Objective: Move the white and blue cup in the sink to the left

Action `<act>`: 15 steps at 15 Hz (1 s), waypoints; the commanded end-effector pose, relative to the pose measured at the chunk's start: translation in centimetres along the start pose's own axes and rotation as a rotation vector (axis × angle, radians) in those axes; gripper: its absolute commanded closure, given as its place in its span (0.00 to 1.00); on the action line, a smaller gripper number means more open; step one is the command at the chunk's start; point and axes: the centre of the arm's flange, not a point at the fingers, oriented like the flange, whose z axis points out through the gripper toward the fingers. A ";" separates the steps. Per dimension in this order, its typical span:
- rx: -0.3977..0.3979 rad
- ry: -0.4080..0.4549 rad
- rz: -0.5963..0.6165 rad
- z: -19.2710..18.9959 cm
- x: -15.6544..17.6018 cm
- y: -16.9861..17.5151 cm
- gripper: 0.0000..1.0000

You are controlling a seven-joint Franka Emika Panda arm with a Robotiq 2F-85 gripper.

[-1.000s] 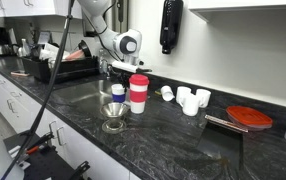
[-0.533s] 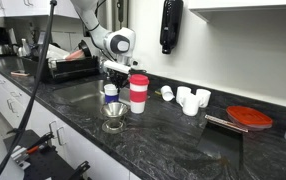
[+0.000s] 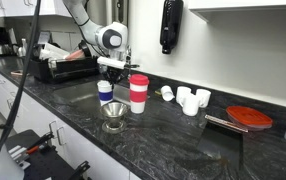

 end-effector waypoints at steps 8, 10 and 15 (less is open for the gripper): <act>-0.056 -0.018 -0.489 -2.3 4.3 -5.2 0.98; -0.054 -0.034 -0.584 -2.5 5.9 -6.8 0.98; -0.038 -0.107 -0.804 -2.1 9.2 -10.1 0.98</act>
